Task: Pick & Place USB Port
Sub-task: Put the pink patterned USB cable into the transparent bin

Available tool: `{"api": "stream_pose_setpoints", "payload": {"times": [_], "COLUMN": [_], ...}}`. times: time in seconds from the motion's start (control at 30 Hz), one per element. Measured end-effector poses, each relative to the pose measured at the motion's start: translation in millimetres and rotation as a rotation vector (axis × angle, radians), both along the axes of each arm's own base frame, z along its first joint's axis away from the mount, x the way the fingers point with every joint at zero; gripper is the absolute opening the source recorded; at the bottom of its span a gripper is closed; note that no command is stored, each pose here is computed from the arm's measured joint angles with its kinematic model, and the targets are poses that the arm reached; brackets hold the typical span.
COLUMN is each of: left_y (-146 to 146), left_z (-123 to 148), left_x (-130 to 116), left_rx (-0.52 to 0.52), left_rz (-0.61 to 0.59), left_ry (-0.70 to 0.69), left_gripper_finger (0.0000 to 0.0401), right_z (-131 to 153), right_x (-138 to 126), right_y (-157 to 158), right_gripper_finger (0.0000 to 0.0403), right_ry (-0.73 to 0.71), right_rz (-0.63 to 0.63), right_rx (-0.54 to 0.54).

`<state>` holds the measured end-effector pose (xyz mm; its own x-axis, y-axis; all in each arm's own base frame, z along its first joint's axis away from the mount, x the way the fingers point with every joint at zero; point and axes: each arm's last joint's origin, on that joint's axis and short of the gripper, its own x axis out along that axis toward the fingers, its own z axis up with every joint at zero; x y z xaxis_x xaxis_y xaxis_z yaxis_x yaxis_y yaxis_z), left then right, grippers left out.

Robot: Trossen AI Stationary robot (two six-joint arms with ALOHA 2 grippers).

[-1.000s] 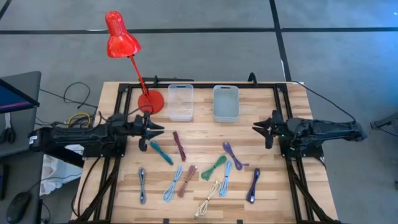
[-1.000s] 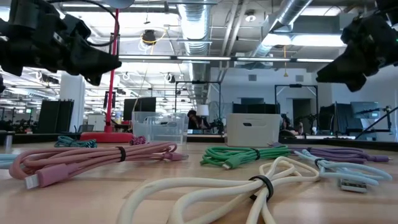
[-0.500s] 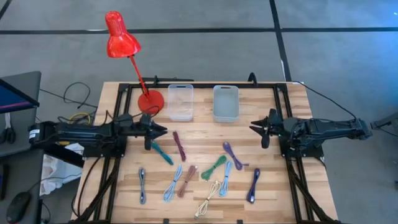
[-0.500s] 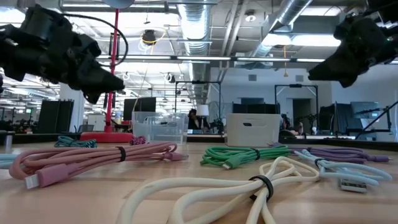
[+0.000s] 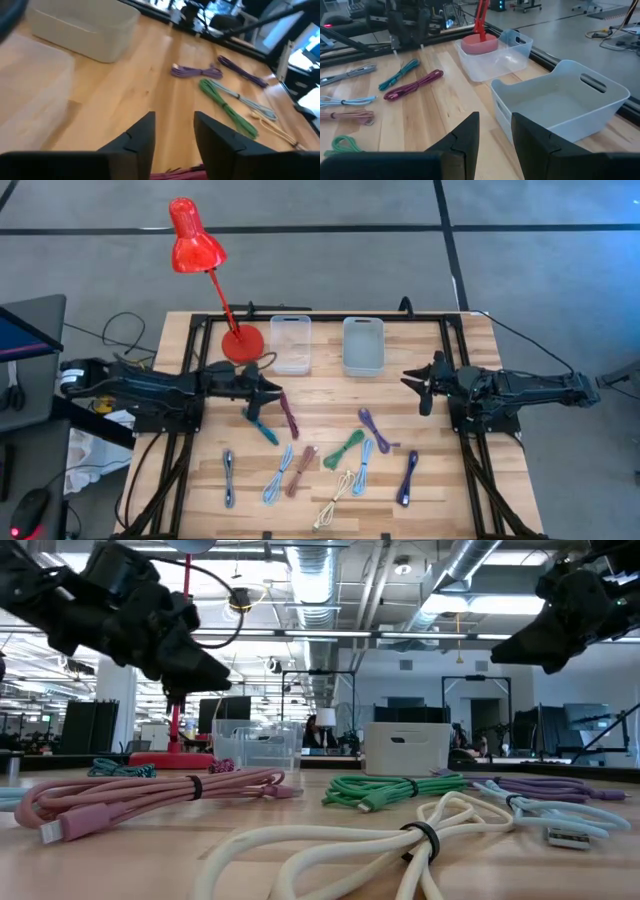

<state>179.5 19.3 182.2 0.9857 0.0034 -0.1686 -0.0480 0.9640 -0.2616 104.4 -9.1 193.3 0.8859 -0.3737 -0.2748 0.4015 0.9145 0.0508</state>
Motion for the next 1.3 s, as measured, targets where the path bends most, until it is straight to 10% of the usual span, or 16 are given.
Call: {"api": "stream_pose_setpoints", "payload": {"times": [0.27,1.3], "left_y": [-23,-25], "left_z": [3,16], "left_x": [30,55], "left_rx": [0.028,0.101], "left_rz": [-0.187,-0.047], "left_ry": [0.109,0.529], "left_gripper_finger": [0.0168,0.0227], "right_z": [0,0], "right_x": [0,-1], "right_y": [0,-2], "right_gripper_finger": [0.0107,0.0107], "right_ry": [0.005,0.006], "right_rz": [-0.015,-0.069], "right_rx": [-0.007,-0.023]}}
